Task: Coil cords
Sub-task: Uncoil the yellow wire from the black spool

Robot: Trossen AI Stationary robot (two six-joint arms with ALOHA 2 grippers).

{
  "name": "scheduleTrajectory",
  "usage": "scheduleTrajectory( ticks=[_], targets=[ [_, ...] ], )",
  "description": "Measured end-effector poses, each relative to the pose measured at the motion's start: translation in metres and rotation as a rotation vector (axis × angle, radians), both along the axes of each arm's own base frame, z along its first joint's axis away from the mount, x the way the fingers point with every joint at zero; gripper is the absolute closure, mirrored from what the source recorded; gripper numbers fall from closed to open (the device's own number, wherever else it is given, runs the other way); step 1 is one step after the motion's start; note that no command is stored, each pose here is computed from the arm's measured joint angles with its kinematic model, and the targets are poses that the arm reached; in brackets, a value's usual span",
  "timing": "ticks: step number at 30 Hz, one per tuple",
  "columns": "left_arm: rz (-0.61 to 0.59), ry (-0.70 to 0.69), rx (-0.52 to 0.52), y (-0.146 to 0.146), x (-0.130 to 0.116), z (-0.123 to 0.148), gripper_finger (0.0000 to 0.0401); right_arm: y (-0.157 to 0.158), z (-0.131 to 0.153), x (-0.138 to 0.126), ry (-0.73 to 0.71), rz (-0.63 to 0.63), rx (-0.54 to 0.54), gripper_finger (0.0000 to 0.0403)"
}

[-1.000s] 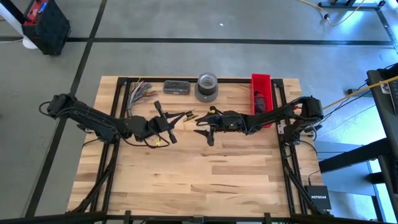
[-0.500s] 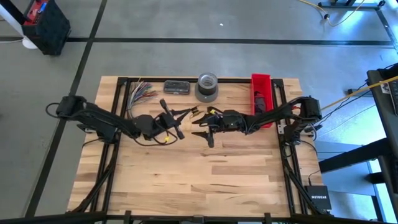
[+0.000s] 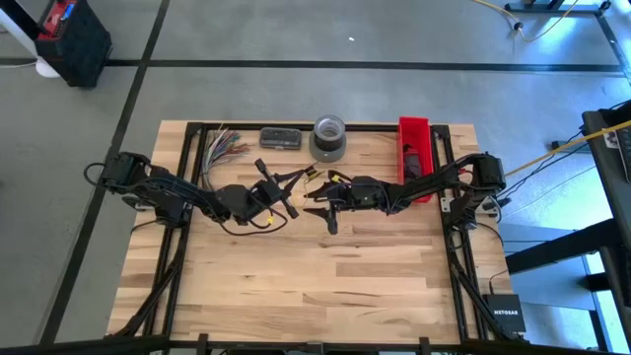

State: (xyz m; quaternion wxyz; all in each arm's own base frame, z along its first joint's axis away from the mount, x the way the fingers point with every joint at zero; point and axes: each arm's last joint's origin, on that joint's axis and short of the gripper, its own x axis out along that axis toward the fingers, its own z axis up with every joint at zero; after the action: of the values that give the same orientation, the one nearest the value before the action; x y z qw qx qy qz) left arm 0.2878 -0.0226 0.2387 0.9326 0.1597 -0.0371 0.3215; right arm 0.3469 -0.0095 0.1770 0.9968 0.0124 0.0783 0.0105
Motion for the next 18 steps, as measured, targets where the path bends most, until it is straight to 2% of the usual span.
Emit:
scheduleTrajectory(
  ticks=[11, 14, 18],
  targets=[
    [-0.001, 0.008, 0.008, 0.0001, 0.0001, -0.0002, 0.0401, 0.0002, 0.0041, 0.0008, -0.048, 0.007, 0.002, 0.0258],
    [0.001, 0.015, 0.017, 0.0001, 0.0001, -0.0003, 0.0401, -0.0001, 0.0048, 0.0009, -0.056, -0.001, 0.001, 0.0296],
    [0.001, 0.017, 0.018, 0.0001, 0.0001, -0.0003, 0.0401, -0.0001, 0.0053, 0.0009, -0.061, -0.001, 0.001, 0.0371]
  ],
)
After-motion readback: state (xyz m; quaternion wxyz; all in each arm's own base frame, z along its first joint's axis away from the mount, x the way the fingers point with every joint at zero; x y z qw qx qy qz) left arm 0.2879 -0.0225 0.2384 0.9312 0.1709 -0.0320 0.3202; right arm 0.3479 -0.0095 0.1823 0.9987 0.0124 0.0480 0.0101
